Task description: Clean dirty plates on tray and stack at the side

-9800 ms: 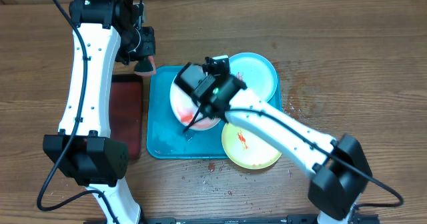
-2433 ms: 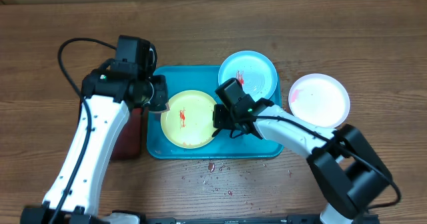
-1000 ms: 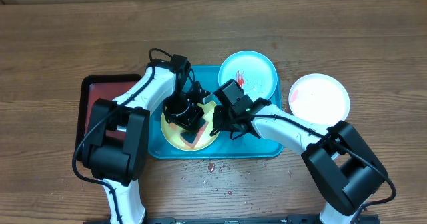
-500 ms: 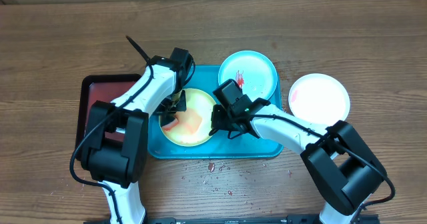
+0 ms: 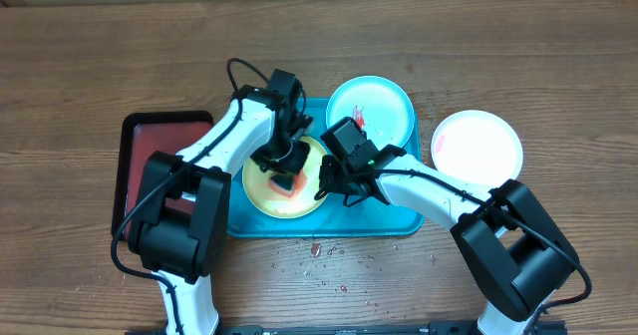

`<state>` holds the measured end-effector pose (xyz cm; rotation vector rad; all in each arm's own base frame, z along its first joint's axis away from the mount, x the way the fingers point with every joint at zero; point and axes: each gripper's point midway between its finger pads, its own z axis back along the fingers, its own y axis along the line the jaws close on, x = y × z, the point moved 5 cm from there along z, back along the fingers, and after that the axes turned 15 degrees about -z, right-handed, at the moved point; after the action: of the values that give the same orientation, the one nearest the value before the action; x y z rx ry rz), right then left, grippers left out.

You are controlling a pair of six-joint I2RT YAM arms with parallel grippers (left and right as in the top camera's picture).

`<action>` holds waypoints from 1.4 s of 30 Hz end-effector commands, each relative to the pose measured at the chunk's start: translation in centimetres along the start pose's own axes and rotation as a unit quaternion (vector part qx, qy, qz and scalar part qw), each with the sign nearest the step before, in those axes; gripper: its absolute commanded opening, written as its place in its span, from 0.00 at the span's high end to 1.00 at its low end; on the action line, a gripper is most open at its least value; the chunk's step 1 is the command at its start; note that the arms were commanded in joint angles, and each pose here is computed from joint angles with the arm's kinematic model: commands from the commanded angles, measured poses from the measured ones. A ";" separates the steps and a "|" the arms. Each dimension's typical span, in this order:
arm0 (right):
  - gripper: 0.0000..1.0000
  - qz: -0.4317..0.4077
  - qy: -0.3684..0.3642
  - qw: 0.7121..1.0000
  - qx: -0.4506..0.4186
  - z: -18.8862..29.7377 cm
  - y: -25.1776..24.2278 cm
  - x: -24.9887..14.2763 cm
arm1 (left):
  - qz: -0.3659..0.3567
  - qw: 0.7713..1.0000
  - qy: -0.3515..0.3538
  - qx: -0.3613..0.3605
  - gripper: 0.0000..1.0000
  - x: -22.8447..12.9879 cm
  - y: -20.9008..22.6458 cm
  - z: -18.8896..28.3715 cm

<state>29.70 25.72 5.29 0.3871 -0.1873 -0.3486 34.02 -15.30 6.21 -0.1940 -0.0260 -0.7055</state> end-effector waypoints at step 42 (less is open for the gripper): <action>0.96 0.238 -0.482 0.812 -0.228 16.0 6.0 -3.1 | 0.233 0.961 -0.074 0.129 0.96 1.4 8.2 20.0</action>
<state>24.26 27.18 18.21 -0.2900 -0.9217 0.0203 41.35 -6.62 24.42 -0.0104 -0.2009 -0.2334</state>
